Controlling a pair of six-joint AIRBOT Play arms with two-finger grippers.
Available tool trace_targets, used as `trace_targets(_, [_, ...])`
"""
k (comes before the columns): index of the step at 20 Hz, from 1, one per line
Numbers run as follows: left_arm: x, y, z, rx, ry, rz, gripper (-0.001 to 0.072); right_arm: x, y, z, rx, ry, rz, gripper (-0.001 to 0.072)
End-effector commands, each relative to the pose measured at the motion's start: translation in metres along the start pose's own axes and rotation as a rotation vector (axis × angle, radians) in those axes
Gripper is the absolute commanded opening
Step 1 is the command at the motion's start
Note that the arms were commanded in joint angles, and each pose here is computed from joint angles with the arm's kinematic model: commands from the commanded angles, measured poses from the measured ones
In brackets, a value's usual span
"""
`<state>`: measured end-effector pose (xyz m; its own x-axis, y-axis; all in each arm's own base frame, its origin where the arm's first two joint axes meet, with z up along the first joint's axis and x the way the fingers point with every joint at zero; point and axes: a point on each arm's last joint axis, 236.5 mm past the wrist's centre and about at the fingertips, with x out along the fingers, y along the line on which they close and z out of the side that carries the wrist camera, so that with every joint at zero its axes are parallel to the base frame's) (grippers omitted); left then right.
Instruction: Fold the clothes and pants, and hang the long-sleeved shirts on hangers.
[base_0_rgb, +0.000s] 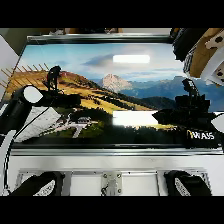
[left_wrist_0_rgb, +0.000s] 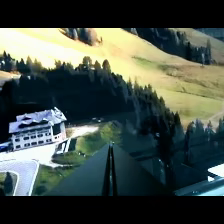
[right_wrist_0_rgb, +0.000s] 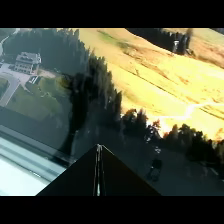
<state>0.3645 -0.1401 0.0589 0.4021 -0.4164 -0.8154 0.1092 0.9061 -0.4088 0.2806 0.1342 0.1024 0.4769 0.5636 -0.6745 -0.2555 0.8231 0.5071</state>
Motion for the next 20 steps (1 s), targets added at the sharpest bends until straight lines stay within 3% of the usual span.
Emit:
trace_targets(1, [-0.009, 0.018, 0.025, 0.084, -0.071, 0.075, 0.0008, 0.0, 0.0, 0.0, 0.0, 0.001, 0.001, 0.0033])
trace_targets(2, [-0.025, 0.037, 0.041, 0.124, -0.113, 0.159, 0.0179, 0.0, 0.0, 0.0, 0.0, 0.001, 0.001, 0.0033])
trace_targets(3, [-0.048, 0.064, 0.06, 0.168, -0.16, 0.275, 0.0622, 0.0, 0.0, 0.0, 0.0, 0.002, 0.001, 0.0033])
trace_targets(4, [-0.071, 0.091, 0.074, 0.185, -0.198, 0.386, 0.0684, 0.0, 0.0, 0.0, 0.0, 0.001, 0.001, 0.0033])
trace_targets(6, [-0.107, 0.144, 0.086, 0.159, -0.235, 0.545, 0.0684, 0.0, 0.0, 0.0, 0.0, 0.001, 0.001, 0.0033])
trace_targets(9, [-0.107, 0.22, 0.077, -0.01, -0.195, 0.622, 0.0683, 0.0, 0.0, 0.0, 0.0, 0.001, 0.001, 0.0033])
trace_targets(14, [-0.038, 0.312, 0.026, -0.198, 0.04, 0.645, 0.0683, 0.0, 0.0, 0.0, 0.0, 0.001, 0.001, 0.0033])
trace_targets(20, [0.029, 0.34, -0.025, -0.248, 0.253, 0.611, 0.0683, 0.0, 0.0, 0.0, 0.0, 0.001, 0.001, 0.0033])
